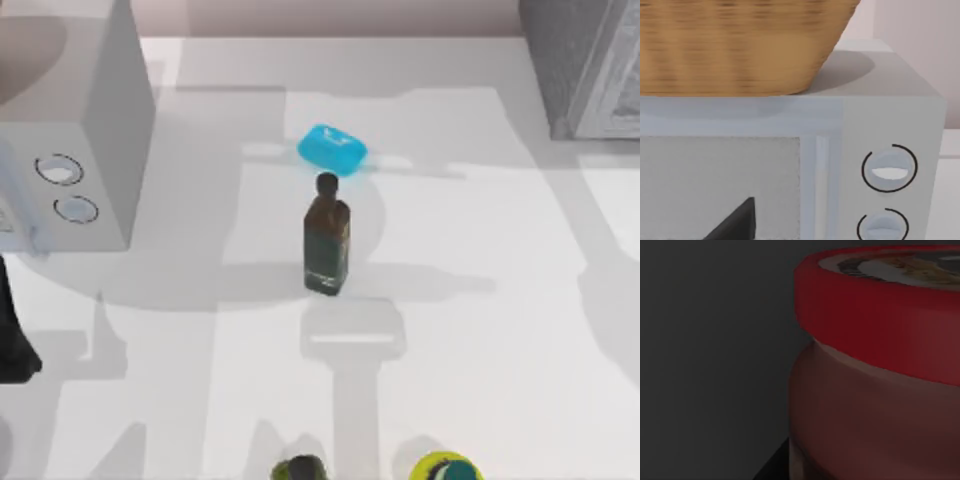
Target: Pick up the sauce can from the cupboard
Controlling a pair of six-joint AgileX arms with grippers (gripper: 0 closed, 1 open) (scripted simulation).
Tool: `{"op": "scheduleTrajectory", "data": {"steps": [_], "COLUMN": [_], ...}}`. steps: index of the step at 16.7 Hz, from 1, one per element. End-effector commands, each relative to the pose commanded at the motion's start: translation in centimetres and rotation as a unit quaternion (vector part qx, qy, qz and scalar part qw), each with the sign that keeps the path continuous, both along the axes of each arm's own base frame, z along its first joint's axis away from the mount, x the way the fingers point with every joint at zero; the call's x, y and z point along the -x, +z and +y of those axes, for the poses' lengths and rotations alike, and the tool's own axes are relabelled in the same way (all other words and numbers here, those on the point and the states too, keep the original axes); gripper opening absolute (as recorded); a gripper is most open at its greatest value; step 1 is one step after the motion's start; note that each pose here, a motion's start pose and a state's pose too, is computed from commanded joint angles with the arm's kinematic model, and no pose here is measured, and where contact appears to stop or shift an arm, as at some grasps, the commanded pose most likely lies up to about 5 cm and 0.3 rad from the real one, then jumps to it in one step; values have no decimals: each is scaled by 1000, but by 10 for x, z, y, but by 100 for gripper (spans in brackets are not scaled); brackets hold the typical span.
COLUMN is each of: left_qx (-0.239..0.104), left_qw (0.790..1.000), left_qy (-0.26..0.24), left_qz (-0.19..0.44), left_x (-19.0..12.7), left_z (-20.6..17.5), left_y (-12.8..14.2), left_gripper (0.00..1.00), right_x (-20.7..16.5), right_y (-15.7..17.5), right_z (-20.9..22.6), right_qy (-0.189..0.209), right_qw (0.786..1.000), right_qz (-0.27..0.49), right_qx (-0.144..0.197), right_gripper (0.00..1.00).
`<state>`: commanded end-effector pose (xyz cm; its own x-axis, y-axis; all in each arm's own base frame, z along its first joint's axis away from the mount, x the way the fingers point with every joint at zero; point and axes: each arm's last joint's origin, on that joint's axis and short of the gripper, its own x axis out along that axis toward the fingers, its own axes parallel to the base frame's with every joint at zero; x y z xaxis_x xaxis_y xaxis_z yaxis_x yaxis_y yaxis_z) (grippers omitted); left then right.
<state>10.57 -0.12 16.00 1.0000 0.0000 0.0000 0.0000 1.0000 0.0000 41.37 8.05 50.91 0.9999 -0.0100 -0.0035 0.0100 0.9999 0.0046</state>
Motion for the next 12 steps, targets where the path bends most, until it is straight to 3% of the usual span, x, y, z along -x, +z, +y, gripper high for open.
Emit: {"op": "scheduleTrajectory", "data": {"steps": [7,12], "left_qx": [0,0], "left_qw": [1000,1000], "left_qy": [0,0], "left_qz": [0,0], "left_x": [0,0], "left_z": [0,0], "left_y": [0,0], "left_gripper": [100,100], "right_x": [11,93], "right_y": [2,42], "right_z": [7,8], "right_qy": [2,1], "right_qw": [1000,1000], "right_qz": [10,-4], "right_qx": [1,-2], "right_gripper": [0,0]}}
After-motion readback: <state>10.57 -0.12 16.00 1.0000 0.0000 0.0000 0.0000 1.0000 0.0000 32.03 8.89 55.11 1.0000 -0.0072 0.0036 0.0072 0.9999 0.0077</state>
